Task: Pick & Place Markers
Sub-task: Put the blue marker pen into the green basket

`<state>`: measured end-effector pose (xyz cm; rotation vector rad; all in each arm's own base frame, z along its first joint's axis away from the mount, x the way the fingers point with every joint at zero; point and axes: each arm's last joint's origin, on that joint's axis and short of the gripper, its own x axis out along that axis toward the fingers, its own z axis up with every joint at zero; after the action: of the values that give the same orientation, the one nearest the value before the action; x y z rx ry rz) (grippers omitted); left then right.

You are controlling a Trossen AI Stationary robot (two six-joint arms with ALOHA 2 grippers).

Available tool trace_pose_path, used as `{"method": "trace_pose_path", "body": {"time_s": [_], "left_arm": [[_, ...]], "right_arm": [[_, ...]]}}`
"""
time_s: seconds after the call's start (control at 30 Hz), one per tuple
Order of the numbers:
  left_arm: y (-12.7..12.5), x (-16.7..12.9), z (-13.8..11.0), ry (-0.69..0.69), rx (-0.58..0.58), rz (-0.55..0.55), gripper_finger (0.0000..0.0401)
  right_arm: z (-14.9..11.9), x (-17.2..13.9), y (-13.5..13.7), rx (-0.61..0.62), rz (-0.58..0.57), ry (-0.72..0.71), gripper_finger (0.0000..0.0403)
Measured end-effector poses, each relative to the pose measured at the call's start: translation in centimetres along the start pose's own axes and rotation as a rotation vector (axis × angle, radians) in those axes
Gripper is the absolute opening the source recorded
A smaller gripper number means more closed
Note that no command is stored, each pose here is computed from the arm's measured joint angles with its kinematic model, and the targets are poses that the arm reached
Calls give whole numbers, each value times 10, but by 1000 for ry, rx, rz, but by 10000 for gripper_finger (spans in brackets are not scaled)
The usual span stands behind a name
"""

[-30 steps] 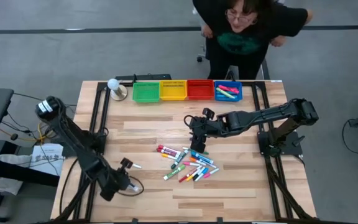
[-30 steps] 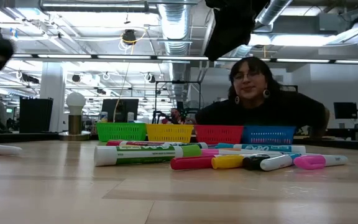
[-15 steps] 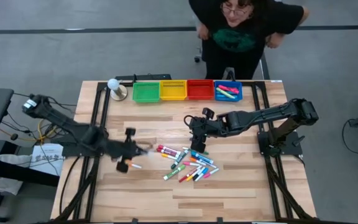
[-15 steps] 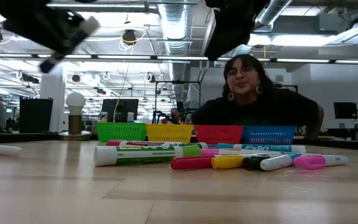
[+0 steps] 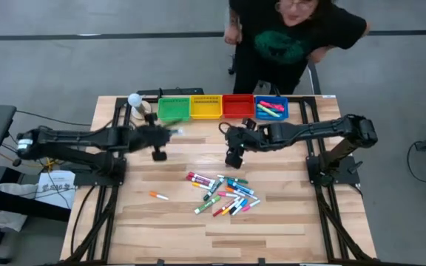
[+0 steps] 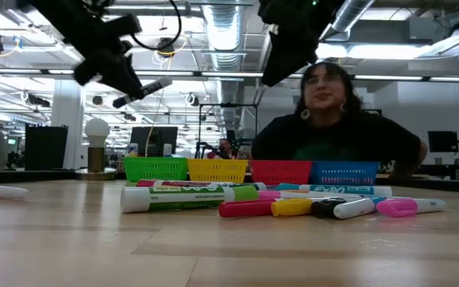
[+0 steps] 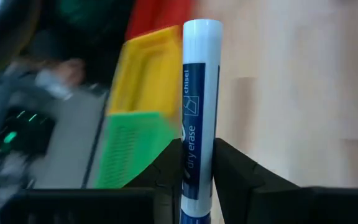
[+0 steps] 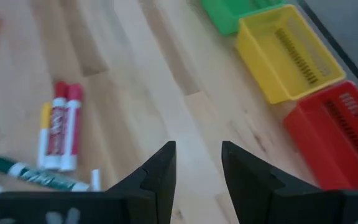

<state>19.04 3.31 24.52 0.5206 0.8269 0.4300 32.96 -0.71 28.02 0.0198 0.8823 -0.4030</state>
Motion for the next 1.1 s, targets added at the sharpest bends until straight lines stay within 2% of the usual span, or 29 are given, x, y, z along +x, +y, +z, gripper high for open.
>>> {"method": "trace_pose_path", "body": {"time_s": [0.1,0.33,0.5,0.63,1.1], "left_arm": [[22,12,-6,19,-17,54,66],[56,44,-21,105,86,158,66],[62,77,-35,167,100,87,66],[70,94,-41,165,44,119,67],[68,114,-52,244,66,126,82]], "right_arm": [[2,4,-12,31,-23,2,118],[6,11,-37,95,-70,2,118],[10,14,-47,128,-84,-18,118],[10,15,-51,139,-92,-21,118],[10,15,-52,141,-94,-20,118]]}}
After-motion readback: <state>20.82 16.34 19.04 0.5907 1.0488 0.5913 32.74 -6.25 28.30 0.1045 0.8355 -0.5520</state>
